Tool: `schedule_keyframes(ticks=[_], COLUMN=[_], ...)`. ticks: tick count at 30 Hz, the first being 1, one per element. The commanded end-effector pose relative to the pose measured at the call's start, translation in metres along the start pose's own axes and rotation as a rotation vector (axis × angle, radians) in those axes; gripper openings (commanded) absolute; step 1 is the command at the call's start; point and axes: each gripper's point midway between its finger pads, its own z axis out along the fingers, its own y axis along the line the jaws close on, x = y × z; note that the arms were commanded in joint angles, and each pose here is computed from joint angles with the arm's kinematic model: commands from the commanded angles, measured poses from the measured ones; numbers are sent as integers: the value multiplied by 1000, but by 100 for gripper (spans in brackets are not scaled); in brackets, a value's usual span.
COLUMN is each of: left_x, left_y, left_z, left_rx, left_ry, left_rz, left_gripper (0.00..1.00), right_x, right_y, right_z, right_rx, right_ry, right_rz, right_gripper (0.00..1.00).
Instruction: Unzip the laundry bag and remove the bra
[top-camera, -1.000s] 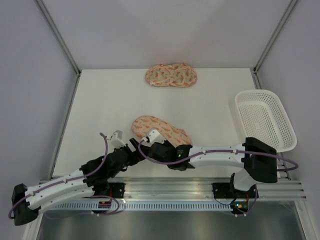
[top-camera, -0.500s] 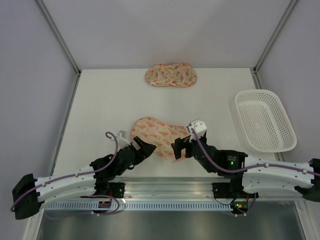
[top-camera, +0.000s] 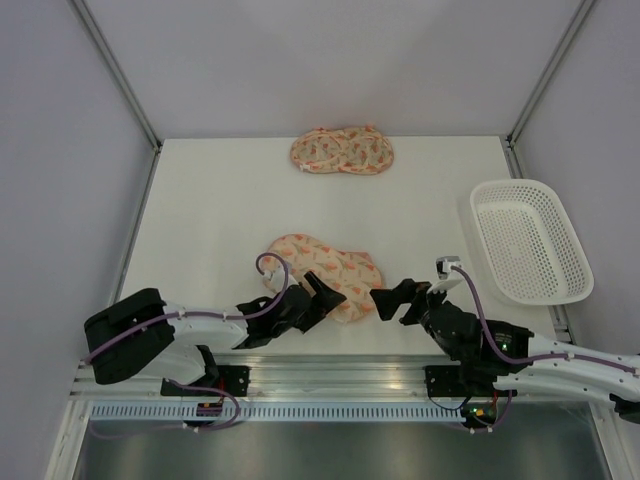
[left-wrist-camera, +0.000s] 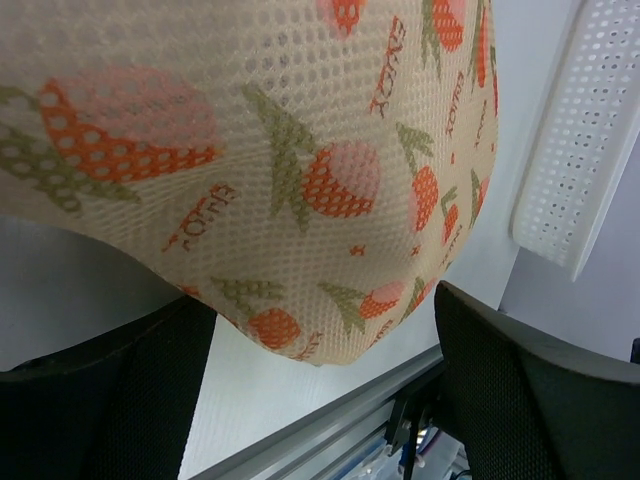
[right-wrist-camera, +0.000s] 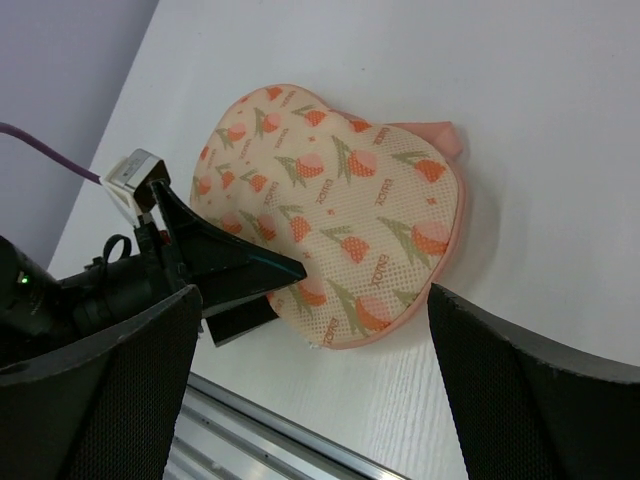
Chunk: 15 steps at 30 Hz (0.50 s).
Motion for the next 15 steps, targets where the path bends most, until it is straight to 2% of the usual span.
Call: schedule_keyframes(ticks=[1, 9, 12, 13, 15], left_x=[-4, -10, -11, -10, -9], left_y=[-30, 5, 5, 6, 4], left_z=[7, 27, 32, 33, 33], left_rx=[69, 9, 13, 9, 13], left_ry=[-29, -109, -121, -120, -115], left_rz=[-87, -55, -31, -26, -30], left_gripper=[91, 77, 53, 32, 13], right_x=[-5, 18, 33, 40, 46], right_y=[9, 26, 25, 26, 25], right_z=[-8, -11, -6, -5, -3], right_rx=[-81, -163, -145, -148, -145], right_ry=[-10, 112, 170, 196, 216], right_rz=[101, 10, -50, -69, -94], right_gripper=[98, 98, 98, 98, 98])
